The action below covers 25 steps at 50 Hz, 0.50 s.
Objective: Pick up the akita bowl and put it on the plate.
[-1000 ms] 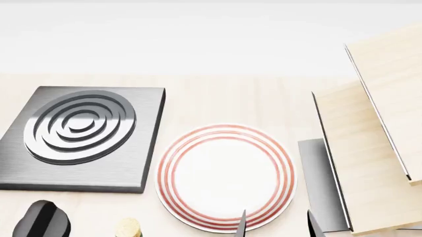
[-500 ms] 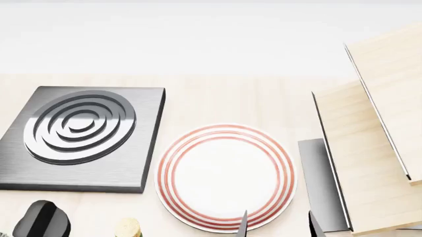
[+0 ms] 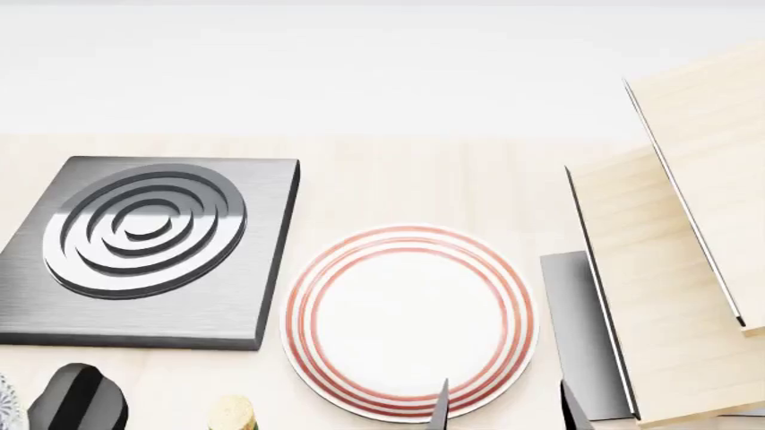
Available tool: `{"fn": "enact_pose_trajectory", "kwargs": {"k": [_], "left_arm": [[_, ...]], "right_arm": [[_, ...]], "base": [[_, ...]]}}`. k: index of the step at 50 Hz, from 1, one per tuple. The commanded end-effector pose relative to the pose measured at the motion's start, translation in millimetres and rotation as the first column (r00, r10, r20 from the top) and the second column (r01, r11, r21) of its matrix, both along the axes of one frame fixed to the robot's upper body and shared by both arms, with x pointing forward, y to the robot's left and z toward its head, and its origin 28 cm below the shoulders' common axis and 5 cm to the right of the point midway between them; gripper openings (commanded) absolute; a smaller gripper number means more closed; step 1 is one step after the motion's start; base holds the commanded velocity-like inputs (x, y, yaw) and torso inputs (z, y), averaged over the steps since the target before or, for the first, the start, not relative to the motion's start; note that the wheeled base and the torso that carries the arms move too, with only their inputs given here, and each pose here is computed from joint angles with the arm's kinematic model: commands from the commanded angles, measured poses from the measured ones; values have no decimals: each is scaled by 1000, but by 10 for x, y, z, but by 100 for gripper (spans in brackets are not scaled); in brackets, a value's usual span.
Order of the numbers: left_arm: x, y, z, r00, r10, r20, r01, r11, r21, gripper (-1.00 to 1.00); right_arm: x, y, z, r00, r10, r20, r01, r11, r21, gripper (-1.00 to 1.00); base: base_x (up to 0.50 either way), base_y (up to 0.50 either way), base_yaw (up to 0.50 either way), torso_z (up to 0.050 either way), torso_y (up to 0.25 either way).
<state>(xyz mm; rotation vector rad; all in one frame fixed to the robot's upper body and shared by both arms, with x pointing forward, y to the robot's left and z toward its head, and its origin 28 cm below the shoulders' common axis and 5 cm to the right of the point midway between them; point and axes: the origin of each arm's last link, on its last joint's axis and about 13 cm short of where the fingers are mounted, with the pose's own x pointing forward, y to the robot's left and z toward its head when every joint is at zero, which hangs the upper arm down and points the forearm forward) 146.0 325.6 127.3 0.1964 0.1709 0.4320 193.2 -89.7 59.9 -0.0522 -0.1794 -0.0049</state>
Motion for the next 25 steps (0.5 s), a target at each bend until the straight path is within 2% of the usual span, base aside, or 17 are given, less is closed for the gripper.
{"fn": "enact_pose_trajectory", "kwargs": {"k": [1, 18, 25], "left_arm": [[11, -23, 210, 994, -53, 95, 52, 999, 16, -100], [188, -53, 497, 985, -84, 153, 77, 996, 51, -100], [289, -22, 559, 985, -82, 155, 77, 996, 38, -100]], "right_arm": [[3, -3, 13, 1000, 0, 4, 0, 1000, 1, 100], [-10, -12, 54, 1000, 0, 12, 0, 1000, 5, 100], [2, -14, 57, 1000, -1, 8, 1, 1000, 2, 100]], "base": [[0, 0, 0, 0, 0], [0, 0, 0, 0, 0], [0, 0, 0, 0, 0]]}}
